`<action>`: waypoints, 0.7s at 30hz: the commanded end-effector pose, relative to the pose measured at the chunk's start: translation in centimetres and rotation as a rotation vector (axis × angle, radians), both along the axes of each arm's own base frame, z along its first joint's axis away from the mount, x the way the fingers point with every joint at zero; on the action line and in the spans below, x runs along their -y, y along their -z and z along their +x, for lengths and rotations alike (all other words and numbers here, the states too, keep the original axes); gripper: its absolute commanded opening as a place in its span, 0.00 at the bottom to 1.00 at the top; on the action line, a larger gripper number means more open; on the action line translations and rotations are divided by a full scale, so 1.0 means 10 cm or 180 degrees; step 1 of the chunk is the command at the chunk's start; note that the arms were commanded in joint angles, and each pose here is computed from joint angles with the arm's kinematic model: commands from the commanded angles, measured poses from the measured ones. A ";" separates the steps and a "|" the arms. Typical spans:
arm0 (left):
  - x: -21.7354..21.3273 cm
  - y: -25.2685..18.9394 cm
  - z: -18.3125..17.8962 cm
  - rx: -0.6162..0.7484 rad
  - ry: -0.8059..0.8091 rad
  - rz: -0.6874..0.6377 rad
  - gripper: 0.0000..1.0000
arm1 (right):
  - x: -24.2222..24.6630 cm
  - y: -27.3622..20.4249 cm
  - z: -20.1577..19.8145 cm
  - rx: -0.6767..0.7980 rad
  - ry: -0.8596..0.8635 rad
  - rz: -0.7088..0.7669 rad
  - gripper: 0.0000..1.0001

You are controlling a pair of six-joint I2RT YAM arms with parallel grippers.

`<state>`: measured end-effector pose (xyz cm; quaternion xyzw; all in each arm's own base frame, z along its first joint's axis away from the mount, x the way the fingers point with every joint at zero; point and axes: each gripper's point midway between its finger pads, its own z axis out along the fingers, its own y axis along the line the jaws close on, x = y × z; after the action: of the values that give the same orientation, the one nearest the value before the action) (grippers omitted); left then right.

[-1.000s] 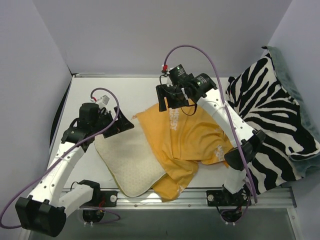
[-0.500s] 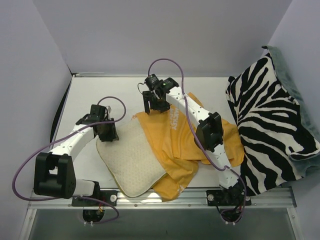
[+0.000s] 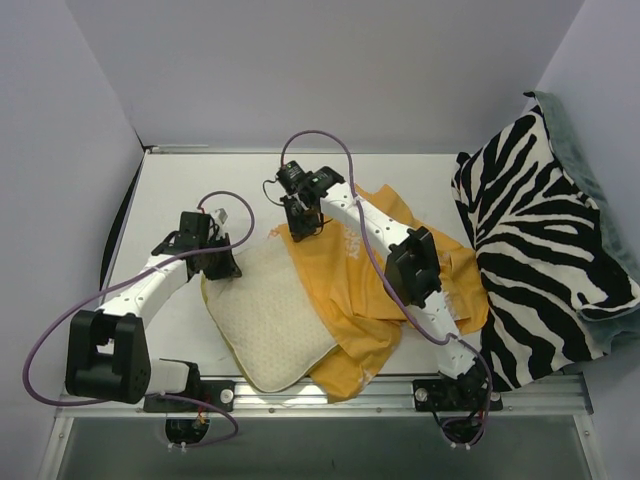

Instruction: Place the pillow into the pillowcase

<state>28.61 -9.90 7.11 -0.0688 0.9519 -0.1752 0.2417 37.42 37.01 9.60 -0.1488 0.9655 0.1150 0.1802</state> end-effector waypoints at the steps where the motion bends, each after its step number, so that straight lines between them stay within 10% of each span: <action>1: 0.24 -0.20 0.07 0.0219 0.0121 -0.0393 0.00 | 0.02 -0.32 -0.18 0.0113 -0.0060 0.0031 0.26; 5: 0.26 -0.21 0.05 0.0233 0.0136 -0.0384 0.00 | 0.24 -0.45 0.01 0.0439 0.0144 -0.0208 0.65; 15: 0.23 -0.20 0.00 0.0227 0.0129 -0.0336 0.00 | 0.69 0.00 0.22 0.0348 0.0318 -0.0783 0.64; 18: 0.23 -0.22 0.01 0.0241 0.0123 -0.0337 0.00 | 0.57 0.21 0.17 0.0141 0.0165 -0.0715 0.49; 21: 0.24 -0.24 0.02 0.0251 0.0121 -0.0344 0.00 | 0.44 0.14 0.14 0.0099 0.0097 -0.0529 0.04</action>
<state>28.64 -11.02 8.23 -0.0702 0.9410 -0.2060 0.2590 40.29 31.40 8.19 -0.1301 0.9694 0.0120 0.2078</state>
